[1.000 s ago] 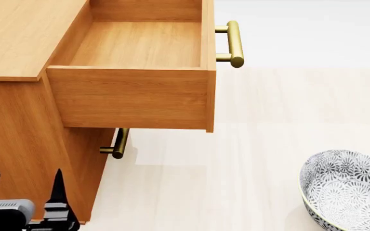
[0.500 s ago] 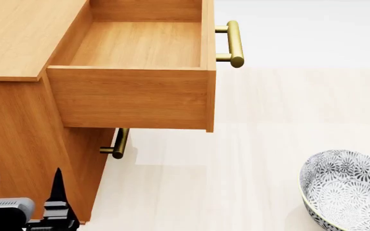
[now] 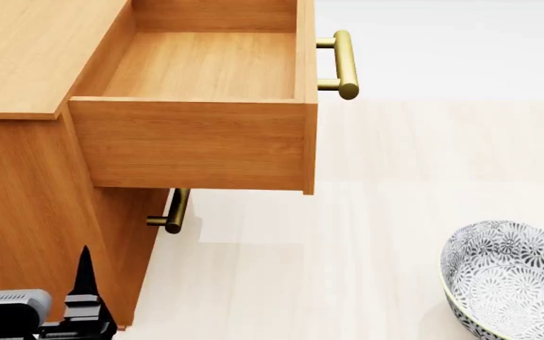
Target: Put the ketchup in the top drawer of the cabinet.
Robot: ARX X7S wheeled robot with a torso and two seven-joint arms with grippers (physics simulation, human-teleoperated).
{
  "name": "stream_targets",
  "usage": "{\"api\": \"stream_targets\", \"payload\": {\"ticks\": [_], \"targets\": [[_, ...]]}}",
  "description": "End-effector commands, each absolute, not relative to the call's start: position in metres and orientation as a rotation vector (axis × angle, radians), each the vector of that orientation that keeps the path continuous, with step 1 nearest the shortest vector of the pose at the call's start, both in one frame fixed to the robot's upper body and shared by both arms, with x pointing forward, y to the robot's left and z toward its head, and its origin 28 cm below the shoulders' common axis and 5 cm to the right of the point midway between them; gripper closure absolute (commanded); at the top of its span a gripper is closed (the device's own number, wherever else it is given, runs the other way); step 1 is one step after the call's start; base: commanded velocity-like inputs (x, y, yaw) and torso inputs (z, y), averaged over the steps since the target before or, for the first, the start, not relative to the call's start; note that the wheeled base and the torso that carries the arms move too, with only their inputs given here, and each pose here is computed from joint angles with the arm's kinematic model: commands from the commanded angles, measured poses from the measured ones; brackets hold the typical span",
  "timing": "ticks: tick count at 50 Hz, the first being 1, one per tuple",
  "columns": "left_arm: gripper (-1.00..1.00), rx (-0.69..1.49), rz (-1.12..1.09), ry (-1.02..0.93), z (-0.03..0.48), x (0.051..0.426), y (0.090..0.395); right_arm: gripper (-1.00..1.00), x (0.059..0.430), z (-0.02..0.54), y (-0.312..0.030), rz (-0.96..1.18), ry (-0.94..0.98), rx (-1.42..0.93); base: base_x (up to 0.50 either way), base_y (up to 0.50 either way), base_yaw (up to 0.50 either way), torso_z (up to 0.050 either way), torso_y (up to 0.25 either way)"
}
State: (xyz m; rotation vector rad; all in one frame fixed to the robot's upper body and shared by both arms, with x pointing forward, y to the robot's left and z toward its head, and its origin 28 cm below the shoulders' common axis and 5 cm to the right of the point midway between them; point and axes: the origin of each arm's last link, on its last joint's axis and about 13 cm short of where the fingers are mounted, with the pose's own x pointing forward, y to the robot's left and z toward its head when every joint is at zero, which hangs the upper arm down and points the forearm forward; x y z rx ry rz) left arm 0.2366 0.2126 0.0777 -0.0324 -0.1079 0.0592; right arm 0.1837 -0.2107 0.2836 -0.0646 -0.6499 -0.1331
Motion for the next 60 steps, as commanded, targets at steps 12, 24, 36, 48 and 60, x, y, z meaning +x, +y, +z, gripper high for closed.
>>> {"api": "stream_targets", "payload": {"ticks": [12,24,36,48,60], "targets": [[-1.0,-0.035,0.064,-0.108,0.078,0.236,0.214,1.0,0.221,0.313,-0.197,-0.032,-0.714,-0.058,0.0,0.0,0.0,0.0,0.001],[-1.0,-0.035,0.059,-0.11,0.079,0.236,0.213,1.0,0.239,0.338,-0.183,0.04,-0.751,-0.067,0.0,0.0,0.0,0.0,0.0],[-1.0,-0.034,0.059,-0.111,0.08,0.235,0.212,1.0,0.262,0.355,-0.172,0.096,-0.751,-0.053,0.0,0.0,0.0,0.0,0.0],[-1.0,-0.034,0.059,-0.111,0.08,0.234,0.212,1.0,0.287,0.373,-0.159,0.154,-0.737,-0.043,0.0,0.0,0.0,0.0,0.0],[-1.0,-0.031,0.063,-0.109,0.079,0.234,0.212,1.0,0.313,0.381,-0.144,0.209,-0.708,-0.07,0.0,0.0,0.0,0.0,0.0]]}}
